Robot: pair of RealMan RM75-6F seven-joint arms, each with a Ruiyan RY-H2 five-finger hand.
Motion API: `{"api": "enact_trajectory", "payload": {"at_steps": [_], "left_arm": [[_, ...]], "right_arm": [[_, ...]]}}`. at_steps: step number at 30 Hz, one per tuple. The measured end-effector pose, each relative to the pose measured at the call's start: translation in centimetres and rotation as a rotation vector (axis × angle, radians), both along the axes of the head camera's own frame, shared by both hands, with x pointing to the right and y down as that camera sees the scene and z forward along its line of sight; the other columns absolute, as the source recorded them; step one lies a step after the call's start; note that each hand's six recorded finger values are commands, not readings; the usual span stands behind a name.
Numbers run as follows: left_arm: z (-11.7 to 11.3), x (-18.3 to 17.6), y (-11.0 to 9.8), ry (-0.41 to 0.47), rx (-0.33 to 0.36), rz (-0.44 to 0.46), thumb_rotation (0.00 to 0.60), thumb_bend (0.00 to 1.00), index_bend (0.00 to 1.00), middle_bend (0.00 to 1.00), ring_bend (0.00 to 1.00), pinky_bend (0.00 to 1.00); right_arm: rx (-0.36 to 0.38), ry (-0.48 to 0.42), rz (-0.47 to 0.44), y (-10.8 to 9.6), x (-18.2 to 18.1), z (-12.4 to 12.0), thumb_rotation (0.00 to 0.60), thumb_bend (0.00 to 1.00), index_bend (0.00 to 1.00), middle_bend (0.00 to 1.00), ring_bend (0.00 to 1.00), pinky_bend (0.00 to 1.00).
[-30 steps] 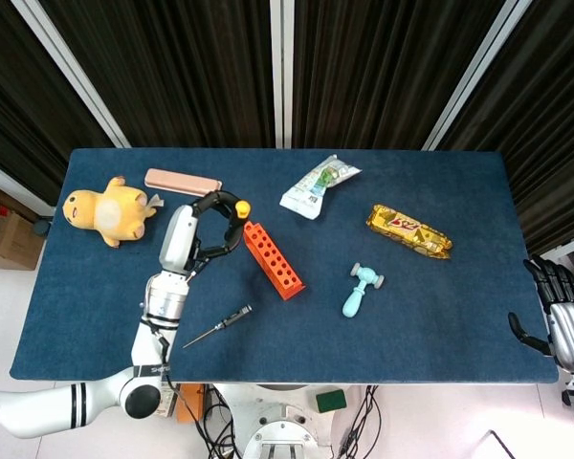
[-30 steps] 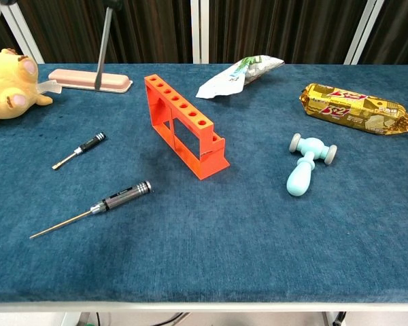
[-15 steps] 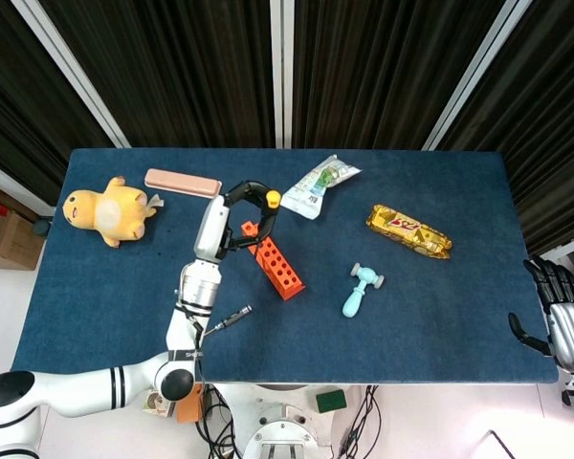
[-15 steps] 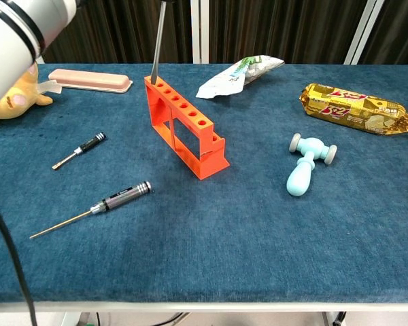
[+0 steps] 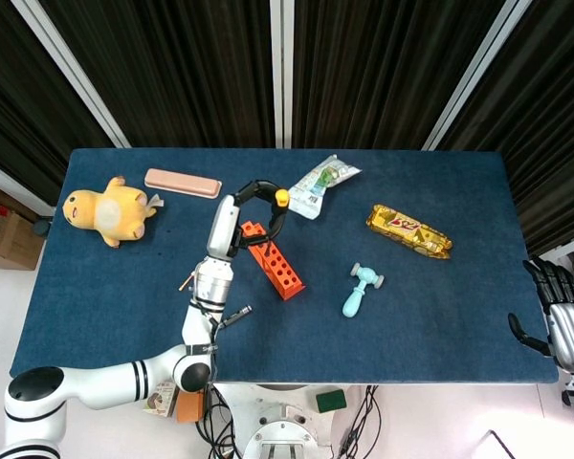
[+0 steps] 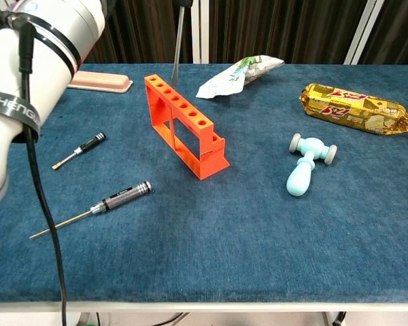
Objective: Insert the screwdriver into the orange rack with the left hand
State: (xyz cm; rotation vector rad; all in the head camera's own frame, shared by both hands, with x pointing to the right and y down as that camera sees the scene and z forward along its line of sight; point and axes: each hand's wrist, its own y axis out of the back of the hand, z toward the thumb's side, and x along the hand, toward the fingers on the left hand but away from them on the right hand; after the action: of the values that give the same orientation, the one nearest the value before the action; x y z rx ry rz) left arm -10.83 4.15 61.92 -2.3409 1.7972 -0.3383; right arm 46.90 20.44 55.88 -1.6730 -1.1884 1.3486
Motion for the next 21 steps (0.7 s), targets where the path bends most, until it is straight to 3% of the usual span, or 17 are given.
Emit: {"api": "enact_trajectory", "payload": {"at_steps": [21], "left_arm": [[2.5, -0.3, 0.2, -0.011, -0.001, 0.002, 0.6, 0.35, 0.51, 0.48, 0.43, 0.38]], "right_arm": [[0.005, 0.007, 0.012, -0.1, 0.2, -0.1, 0.6, 0.39, 0.0, 0.0, 0.0, 0.0]]}}
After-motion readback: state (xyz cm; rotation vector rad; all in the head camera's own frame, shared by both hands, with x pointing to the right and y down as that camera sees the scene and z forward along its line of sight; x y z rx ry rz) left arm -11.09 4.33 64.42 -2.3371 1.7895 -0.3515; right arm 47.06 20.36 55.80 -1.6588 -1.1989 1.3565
